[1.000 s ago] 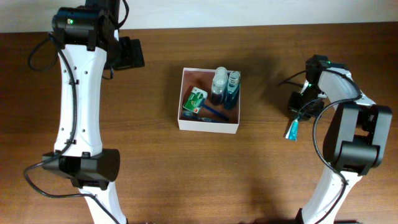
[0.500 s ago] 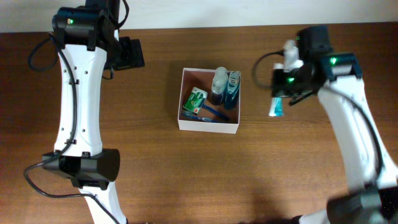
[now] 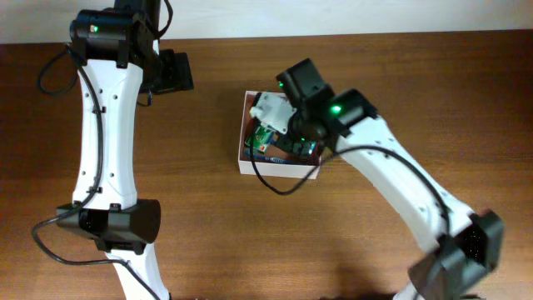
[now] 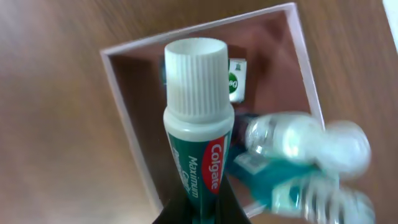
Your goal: Pack container
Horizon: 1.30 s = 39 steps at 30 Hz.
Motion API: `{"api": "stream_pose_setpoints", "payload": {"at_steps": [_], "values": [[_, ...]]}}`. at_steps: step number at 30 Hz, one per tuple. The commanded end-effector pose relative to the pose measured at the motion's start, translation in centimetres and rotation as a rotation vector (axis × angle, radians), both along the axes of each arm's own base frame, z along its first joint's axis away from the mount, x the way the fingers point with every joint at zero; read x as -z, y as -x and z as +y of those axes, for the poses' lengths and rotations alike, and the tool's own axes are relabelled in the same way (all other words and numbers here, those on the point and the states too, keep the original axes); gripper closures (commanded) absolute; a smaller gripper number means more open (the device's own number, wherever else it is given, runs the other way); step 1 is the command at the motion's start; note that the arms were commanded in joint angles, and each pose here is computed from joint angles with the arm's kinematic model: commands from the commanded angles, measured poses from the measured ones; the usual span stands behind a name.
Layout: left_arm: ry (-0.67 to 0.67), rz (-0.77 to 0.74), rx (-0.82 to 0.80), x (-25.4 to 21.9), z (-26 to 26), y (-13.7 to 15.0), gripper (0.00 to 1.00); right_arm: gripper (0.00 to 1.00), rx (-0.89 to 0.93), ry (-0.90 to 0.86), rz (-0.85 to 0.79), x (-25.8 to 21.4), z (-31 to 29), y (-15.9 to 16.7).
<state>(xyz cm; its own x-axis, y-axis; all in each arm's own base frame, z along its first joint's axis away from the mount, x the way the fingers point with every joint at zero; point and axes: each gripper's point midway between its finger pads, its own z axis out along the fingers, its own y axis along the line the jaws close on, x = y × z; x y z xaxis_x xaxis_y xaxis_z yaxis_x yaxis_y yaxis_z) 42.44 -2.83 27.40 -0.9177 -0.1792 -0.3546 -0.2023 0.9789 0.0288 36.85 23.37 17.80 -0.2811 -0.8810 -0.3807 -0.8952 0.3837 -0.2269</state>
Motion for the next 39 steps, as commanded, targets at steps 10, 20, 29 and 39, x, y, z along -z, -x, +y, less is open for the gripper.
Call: {"api": "stream_pose_setpoints", "payload": {"at_steps": [10, 20, 29, 39], "values": [[-0.011, -0.031, 0.006, -1.1, 0.3, 0.2, 0.01, 0.01, -0.016, 0.023, -0.057, -1.1, 0.9, -1.3], [-0.011, -0.031, 0.006, -1.1, 0.3, 0.2, 0.01, 0.01, 0.592, -0.516, -0.037, -20.6, -3.2, 6.5], [-0.011, -0.031, 0.006, -1.1, 0.3, 0.2, 0.01, 0.01, 0.797, -0.59, -0.37, -28.2, -13.1, 12.0], [-0.011, -0.031, 0.006, -1.1, 0.3, 0.2, 0.01, 0.01, 1.027, -0.786, -0.611, -31.0, -25.4, 24.5]]}}
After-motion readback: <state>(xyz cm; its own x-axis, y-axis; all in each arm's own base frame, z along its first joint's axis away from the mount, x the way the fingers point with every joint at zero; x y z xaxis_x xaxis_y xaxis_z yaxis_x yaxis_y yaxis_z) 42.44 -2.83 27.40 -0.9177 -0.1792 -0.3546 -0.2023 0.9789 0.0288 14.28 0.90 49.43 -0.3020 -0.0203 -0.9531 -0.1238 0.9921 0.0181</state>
